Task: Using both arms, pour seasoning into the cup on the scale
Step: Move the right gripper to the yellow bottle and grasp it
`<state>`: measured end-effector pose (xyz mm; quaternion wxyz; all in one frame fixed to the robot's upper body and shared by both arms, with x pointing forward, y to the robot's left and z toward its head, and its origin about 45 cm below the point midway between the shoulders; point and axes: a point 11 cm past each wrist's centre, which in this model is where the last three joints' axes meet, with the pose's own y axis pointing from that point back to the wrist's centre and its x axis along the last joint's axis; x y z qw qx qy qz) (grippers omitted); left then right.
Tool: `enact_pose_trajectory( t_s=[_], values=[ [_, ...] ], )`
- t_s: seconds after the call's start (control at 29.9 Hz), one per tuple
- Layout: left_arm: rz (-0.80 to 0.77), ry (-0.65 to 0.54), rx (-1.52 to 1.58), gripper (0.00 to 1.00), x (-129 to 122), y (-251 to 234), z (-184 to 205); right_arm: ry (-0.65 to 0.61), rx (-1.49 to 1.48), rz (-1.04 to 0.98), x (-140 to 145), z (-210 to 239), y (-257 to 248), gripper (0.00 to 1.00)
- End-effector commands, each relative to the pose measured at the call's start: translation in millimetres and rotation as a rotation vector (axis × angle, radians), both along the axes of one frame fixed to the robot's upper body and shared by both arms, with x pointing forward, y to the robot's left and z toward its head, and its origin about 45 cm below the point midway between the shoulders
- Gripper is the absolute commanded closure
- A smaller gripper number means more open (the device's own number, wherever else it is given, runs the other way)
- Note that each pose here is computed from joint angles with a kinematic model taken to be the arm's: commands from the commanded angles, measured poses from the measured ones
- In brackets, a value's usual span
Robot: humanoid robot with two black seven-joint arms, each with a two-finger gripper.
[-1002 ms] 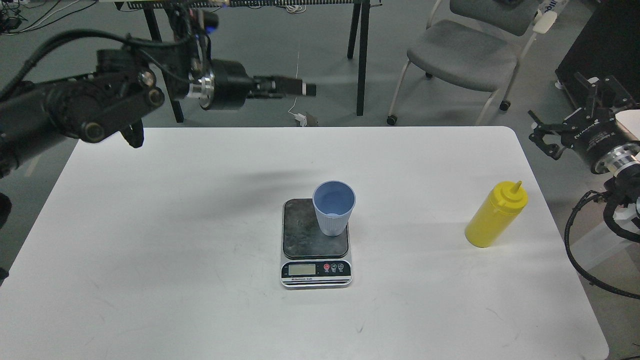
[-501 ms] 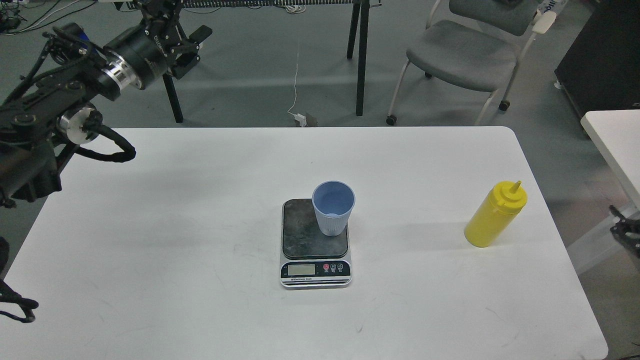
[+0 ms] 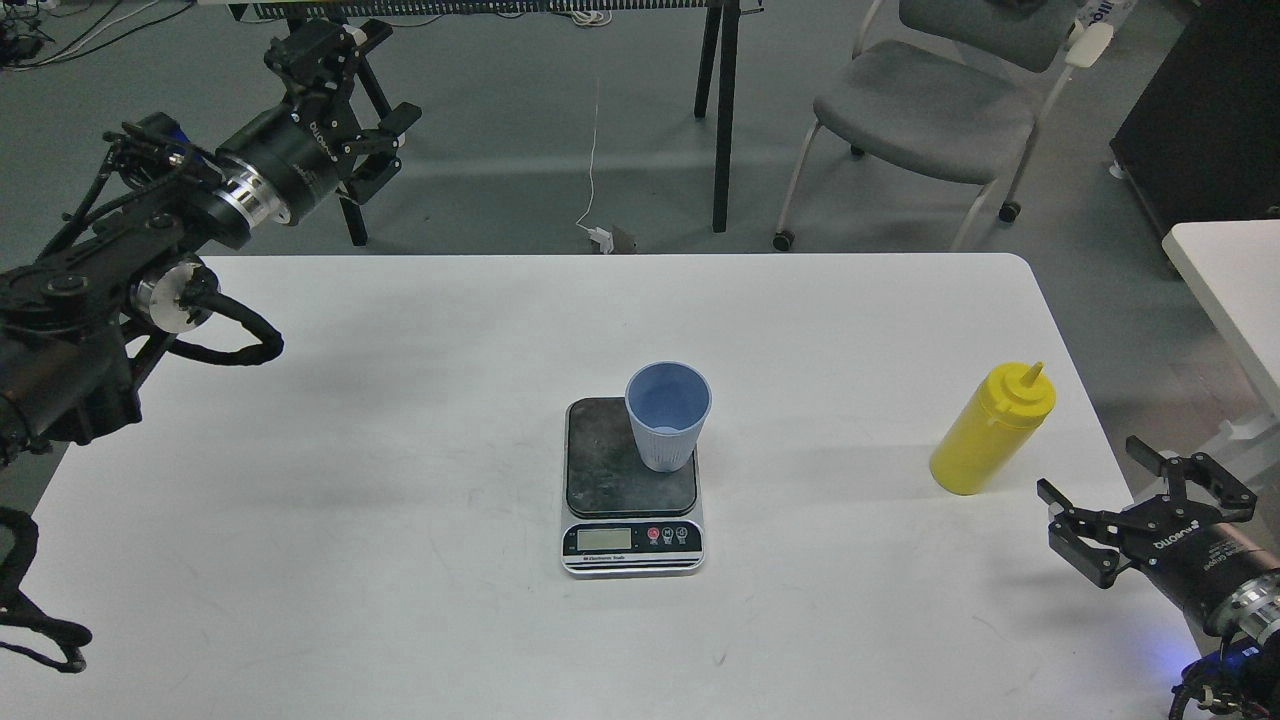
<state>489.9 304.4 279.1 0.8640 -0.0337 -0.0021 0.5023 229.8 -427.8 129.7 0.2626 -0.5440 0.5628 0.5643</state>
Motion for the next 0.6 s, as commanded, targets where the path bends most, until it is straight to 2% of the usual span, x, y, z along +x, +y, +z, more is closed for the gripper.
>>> enact_pose_trajectory(
  t_s=[0.0, 0.2, 0.57],
  values=[
    [-0.005, 0.013, 0.007, 0.15, -2, -3, -8, -0.029, 0.026, -0.007, 8, 1, 8, 0.01],
    [0.001, 0.015, 0.03, 0.15, -2, -2, -10, -0.154, -0.003, 0.032, 32, 12, 32, 0.01],
    [0.003, 0.014, 0.045, 0.14, -3, 3, -9, -0.189, 0.027, 0.058, 41, 5, 58, 0.01]
  ],
)
